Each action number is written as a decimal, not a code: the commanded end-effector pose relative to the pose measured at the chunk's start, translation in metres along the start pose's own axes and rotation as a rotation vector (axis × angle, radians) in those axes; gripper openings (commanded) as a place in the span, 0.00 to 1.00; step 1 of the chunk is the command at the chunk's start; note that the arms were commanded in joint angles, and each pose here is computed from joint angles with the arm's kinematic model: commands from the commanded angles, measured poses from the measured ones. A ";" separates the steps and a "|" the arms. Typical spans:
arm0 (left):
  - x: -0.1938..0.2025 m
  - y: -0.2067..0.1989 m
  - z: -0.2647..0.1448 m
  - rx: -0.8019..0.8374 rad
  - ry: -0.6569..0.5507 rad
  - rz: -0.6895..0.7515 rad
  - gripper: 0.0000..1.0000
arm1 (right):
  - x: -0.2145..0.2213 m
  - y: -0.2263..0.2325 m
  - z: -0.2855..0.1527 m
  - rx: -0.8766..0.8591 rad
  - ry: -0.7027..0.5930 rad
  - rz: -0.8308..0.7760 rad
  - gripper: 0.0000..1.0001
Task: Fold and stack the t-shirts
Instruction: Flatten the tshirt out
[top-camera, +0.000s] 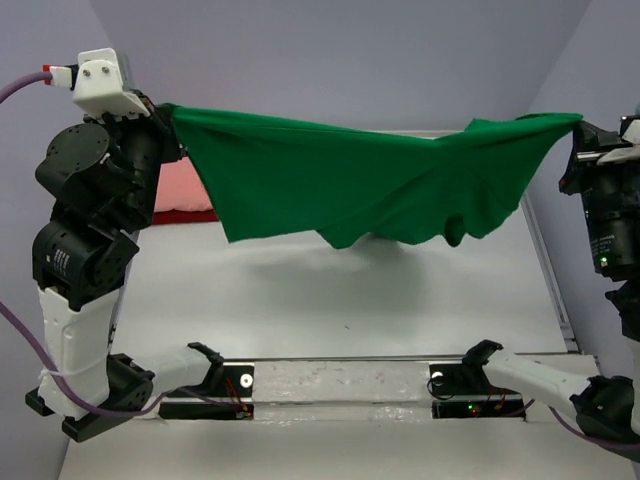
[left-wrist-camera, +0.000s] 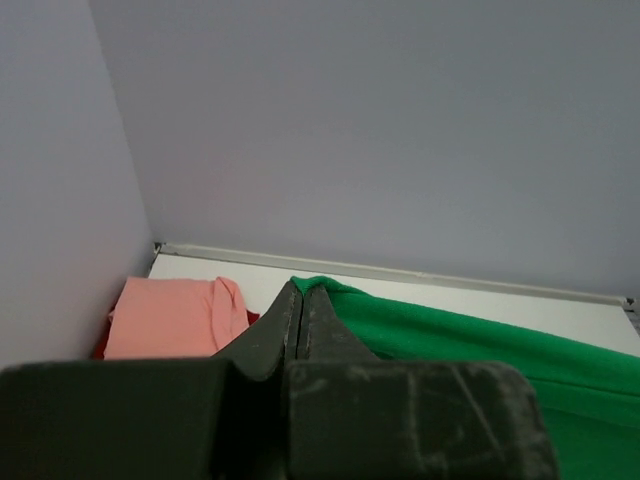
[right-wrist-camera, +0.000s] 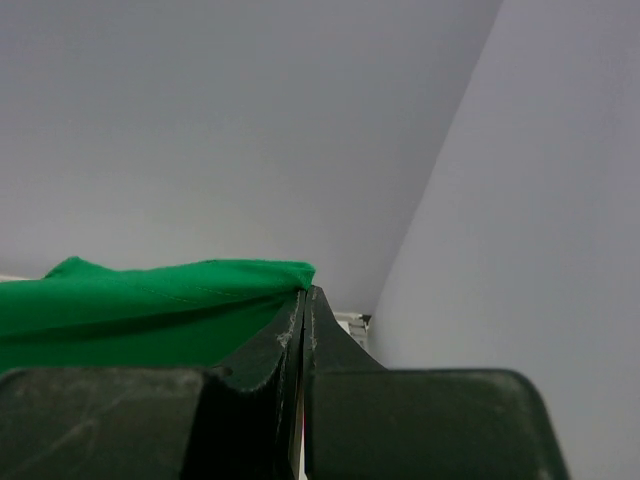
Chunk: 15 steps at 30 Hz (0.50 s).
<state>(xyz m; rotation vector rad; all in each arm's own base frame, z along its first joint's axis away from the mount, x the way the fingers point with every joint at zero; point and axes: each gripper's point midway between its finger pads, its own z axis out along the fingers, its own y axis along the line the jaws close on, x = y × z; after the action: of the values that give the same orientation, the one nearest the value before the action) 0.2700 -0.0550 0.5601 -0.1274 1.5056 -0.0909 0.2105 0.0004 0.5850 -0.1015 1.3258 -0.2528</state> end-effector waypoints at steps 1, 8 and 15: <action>-0.014 -0.009 0.017 -0.014 -0.039 -0.008 0.00 | -0.019 -0.006 0.008 0.043 -0.045 0.000 0.00; -0.021 -0.028 0.033 0.030 -0.047 -0.020 0.00 | -0.095 -0.011 -0.005 -0.083 -0.245 0.245 0.00; -0.018 -0.037 0.045 0.044 -0.041 -0.010 0.00 | -0.163 -0.002 -0.008 -0.204 -0.446 0.314 0.00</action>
<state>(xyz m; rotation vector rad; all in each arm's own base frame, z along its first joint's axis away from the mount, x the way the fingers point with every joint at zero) 0.3304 -0.0973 0.5489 -0.0740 1.5718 -0.0895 0.1978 0.0298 0.6929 -0.0775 1.0844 0.0193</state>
